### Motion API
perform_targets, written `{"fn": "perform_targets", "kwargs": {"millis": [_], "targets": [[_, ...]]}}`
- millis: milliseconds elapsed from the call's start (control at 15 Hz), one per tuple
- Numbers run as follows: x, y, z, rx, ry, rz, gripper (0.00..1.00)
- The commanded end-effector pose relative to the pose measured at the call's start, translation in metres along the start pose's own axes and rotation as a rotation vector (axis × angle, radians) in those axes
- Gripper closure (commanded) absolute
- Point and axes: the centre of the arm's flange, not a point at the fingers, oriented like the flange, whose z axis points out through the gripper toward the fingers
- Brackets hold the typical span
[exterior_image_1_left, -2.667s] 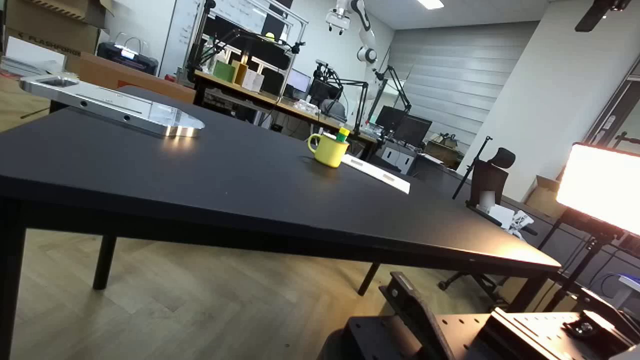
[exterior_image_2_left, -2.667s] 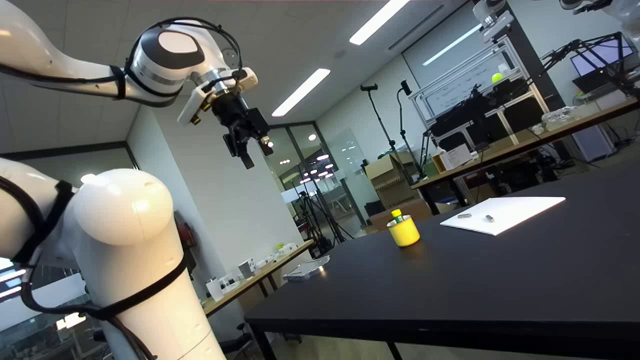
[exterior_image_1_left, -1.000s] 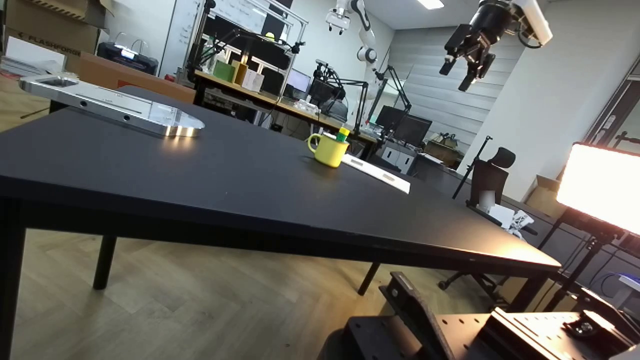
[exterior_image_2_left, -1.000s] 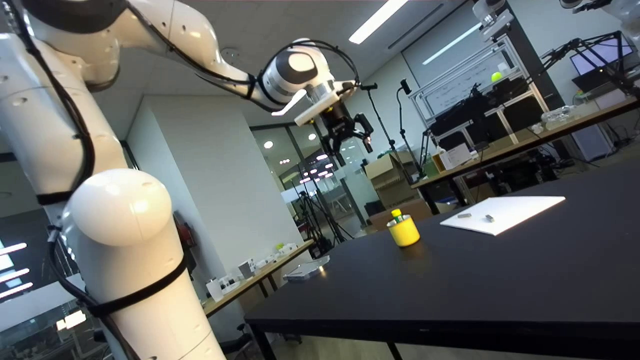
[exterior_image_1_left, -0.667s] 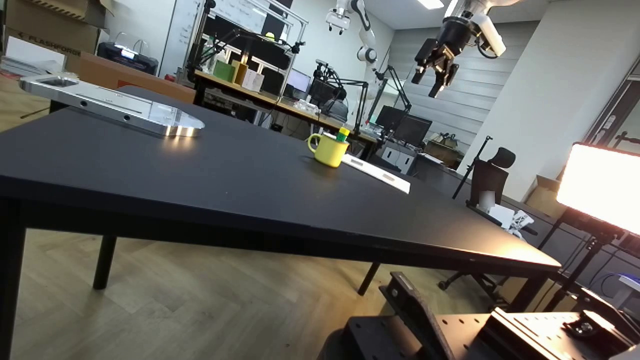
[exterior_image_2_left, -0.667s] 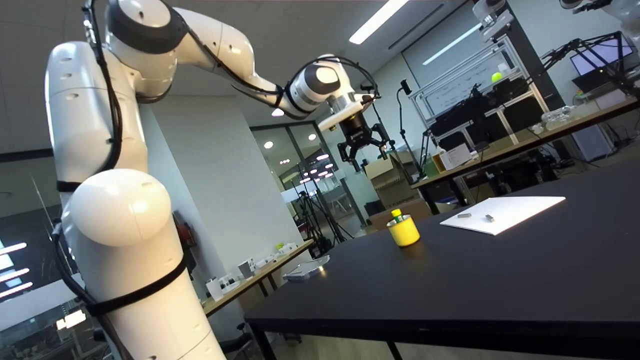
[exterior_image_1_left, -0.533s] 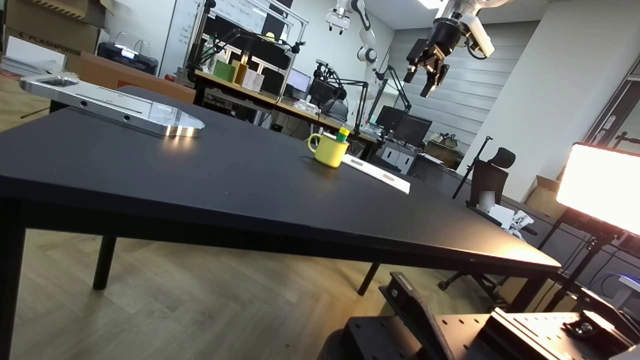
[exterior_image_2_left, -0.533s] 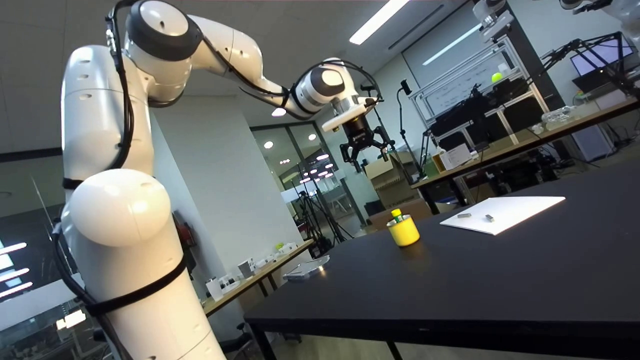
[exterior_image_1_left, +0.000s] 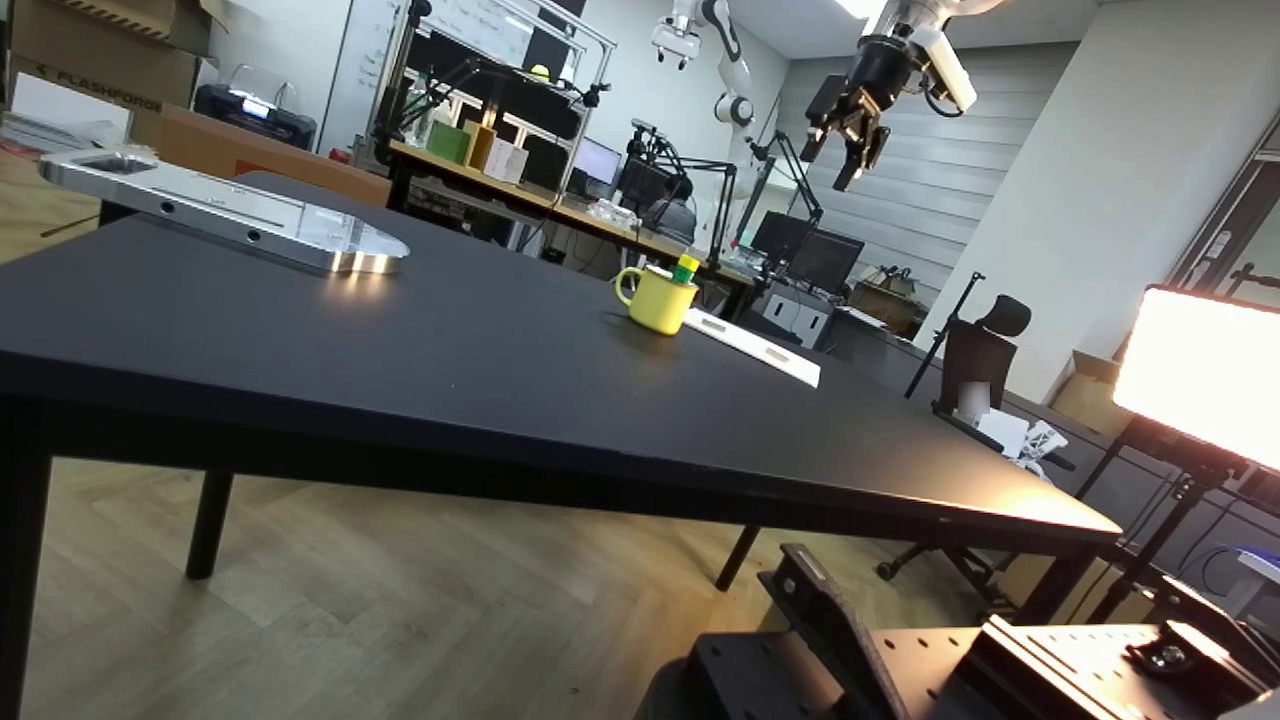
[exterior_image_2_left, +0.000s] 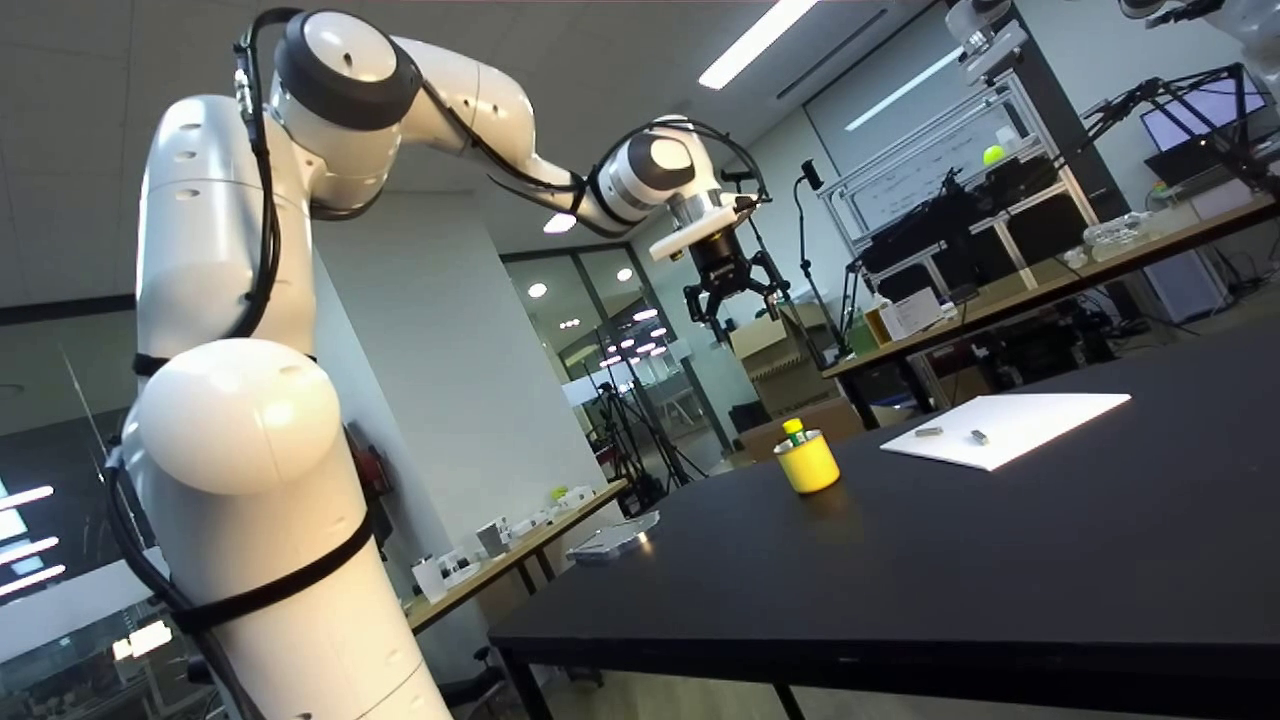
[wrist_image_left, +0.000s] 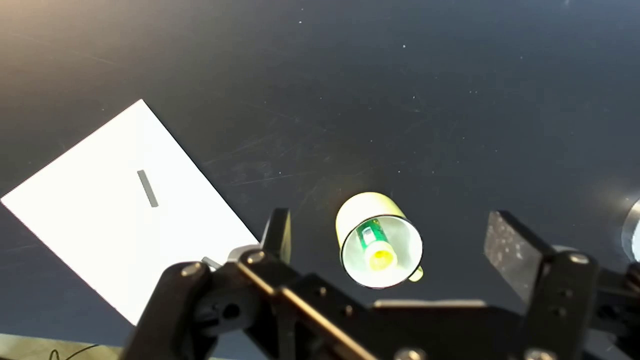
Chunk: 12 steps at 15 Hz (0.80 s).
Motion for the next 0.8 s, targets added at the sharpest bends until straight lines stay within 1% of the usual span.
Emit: {"fn": "perform_targets", "kwargs": {"millis": [0, 67, 200, 400, 533, 733], "targets": [[0.008, 0.006, -0.002, -0.02, 0.005, 0.001, 0.0], [0.017, 0.012, -0.003, -0.02, 0.0, -0.006, 0.0], [0.045, 0.027, -0.003, -0.058, -0.007, -0.03, 0.0], [0.085, 0.039, 0.001, -0.126, 0.013, -0.073, 0.0], [0.109, 0.034, 0.016, -0.128, 0.009, -0.098, 0.0], [0.135, 0.014, 0.046, -0.101, 0.008, -0.138, 0.0]]}}
